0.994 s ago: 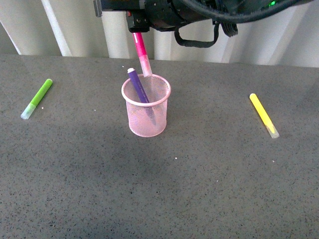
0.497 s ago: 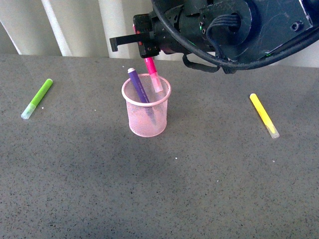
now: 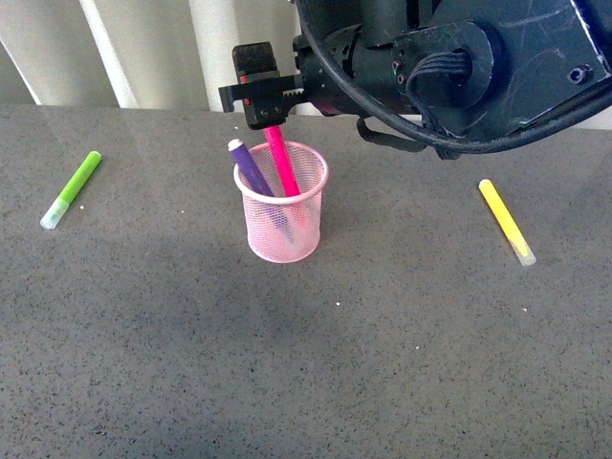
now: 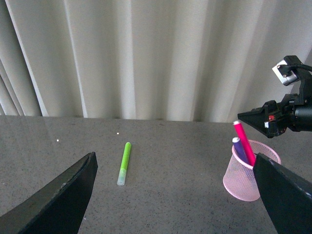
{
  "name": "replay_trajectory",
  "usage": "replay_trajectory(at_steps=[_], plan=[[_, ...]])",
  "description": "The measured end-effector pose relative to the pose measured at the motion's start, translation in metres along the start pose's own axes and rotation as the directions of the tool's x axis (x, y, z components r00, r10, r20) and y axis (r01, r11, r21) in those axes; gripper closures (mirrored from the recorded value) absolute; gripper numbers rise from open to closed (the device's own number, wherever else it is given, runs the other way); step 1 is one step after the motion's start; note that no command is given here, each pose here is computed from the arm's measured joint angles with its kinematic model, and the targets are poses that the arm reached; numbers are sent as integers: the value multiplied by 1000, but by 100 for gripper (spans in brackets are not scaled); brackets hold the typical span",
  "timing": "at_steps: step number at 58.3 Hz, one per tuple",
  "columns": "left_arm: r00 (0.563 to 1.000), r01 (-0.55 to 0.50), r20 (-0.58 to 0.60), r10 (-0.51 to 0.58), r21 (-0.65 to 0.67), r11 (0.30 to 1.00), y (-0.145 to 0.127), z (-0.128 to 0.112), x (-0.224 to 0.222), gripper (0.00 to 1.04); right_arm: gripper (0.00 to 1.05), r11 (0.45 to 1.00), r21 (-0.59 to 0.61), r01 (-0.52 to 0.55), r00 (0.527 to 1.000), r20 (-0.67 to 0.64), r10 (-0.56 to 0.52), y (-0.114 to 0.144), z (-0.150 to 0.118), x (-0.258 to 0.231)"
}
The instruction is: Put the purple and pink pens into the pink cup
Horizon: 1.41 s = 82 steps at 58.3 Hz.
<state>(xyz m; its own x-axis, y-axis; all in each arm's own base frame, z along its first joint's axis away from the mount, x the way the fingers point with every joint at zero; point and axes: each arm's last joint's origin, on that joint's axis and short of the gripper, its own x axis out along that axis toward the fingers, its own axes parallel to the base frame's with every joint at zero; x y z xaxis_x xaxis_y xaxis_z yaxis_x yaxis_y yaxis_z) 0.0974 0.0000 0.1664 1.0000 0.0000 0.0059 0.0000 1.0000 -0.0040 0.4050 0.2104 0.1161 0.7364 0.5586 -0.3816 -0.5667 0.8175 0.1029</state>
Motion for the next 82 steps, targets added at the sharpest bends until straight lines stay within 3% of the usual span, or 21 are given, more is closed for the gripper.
replay_trajectory(at_steps=[4, 12, 28, 41, 47, 53, 67, 71, 75, 82], plan=[[1000, 0, 0, 0, 0, 1000, 0, 0, 0, 7, 23, 1000, 5, 6, 1000, 3, -6, -3, 1, -2], [1000, 0, 0, 0, 0, 1000, 0, 0, 0, 7, 5, 1000, 15, 14, 1000, 26, -15, -6, 6, -7], [1000, 0, 0, 0, 0, 1000, 0, 0, 0, 7, 7, 995, 66, 70, 977, 195, -81, -17, 46, -60], [1000, 0, 0, 0, 0, 1000, 0, 0, 0, 7, 7, 969, 86, 231, 884, 398, -246, -19, 86, -185], [1000, 0, 0, 0, 0, 1000, 0, 0, 0, 7, 7, 950, 62, 306, 834, 465, -299, -1, 77, -267], [1000, 0, 0, 0, 0, 1000, 0, 0, 0, 7, 7, 938, 71, 340, 800, 503, -328, 7, 66, -313], [1000, 0, 0, 0, 0, 1000, 0, 0, 0, 7, 7, 899, 102, 427, 748, 518, -414, 1, 36, -355], [1000, 0, 0, 0, 0, 1000, 0, 0, 0, 7, 17, 848, 142, 510, 739, 431, -517, -3, 27, -356], [1000, -1, 0, 1, 0, 1000, 0, 0, 0, 7, 29, 838, 137, 528, 757, 372, -537, -9, 9, -355], [1000, 0, 0, 0, 0, 1000, 0, 0, 0, 7, 52, 817, 147, 557, 738, 363, -568, -11, -13, -357]])
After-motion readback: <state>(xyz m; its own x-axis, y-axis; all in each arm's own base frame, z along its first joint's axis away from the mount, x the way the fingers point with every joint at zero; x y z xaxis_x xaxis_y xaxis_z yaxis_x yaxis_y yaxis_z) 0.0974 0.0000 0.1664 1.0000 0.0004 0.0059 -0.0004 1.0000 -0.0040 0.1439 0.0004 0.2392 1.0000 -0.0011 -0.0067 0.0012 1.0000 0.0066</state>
